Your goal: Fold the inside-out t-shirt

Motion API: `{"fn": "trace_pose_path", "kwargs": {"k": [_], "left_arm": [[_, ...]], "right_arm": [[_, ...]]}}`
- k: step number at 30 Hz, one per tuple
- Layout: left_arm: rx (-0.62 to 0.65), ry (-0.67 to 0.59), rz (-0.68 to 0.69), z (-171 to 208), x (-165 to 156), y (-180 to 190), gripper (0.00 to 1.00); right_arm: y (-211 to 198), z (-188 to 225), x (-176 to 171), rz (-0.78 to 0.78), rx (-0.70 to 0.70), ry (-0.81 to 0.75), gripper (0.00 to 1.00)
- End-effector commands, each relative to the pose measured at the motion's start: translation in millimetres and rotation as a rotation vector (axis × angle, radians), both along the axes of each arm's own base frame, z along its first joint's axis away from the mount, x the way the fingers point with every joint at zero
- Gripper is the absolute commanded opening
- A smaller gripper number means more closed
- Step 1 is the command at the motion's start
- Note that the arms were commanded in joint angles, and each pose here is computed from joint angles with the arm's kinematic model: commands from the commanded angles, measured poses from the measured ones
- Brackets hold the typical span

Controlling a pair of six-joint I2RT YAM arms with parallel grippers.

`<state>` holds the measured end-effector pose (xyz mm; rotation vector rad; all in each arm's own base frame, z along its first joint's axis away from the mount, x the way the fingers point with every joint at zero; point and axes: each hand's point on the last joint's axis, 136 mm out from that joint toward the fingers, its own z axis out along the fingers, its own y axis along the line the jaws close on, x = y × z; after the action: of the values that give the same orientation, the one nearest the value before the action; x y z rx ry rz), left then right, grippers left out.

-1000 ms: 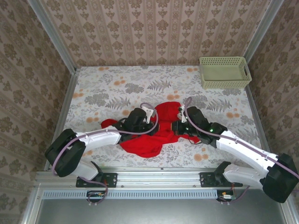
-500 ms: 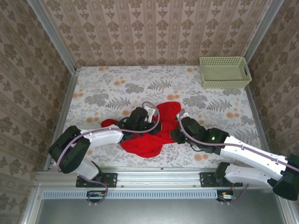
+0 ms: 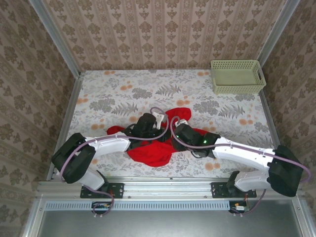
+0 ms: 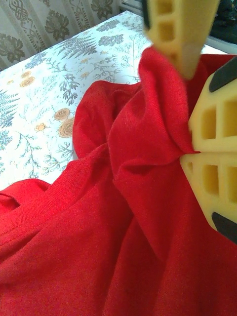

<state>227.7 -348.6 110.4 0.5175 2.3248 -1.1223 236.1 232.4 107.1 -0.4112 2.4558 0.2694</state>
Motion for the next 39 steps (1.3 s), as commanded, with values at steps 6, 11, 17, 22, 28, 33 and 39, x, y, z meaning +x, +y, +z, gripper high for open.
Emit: {"fn": "trace_pose_path", "kwargs": {"k": [6,11,17,22,28,33,39], "left_arm": [[-0.059,0.002,-0.009,13.6,-0.2,-6.3,0.01],[-0.053,0.006,0.004,11.2,2.1,-3.3,0.01],[-0.008,0.032,0.076,1.8,18.5,9.1,0.03],[0.054,0.093,0.14,-13.6,37.3,24.5,0.04],[0.08,0.134,0.164,-23.4,38.6,36.1,0.16],[0.137,0.083,0.114,-20.8,19.6,36.3,0.37],[0.188,-0.005,0.048,-8.7,-6.0,33.9,0.53]], "right_arm": [[-8.5,-34.8,8.1,-0.033,-0.068,0.053,0.51],[-4.4,-44.8,5.1,-0.019,-0.071,0.089,0.2],[-4.7,-11.1,-3.4,0.027,-0.013,0.029,0.0],[1.5,30.3,-15.3,0.096,0.146,-0.065,0.0],[-9.1,38.6,-21.0,0.069,0.264,-0.147,0.0],[-26.4,15.9,-26.1,-0.015,0.3,-0.131,0.0],[-41.5,10.4,-28.2,-0.064,0.261,-0.112,0.29]]}}
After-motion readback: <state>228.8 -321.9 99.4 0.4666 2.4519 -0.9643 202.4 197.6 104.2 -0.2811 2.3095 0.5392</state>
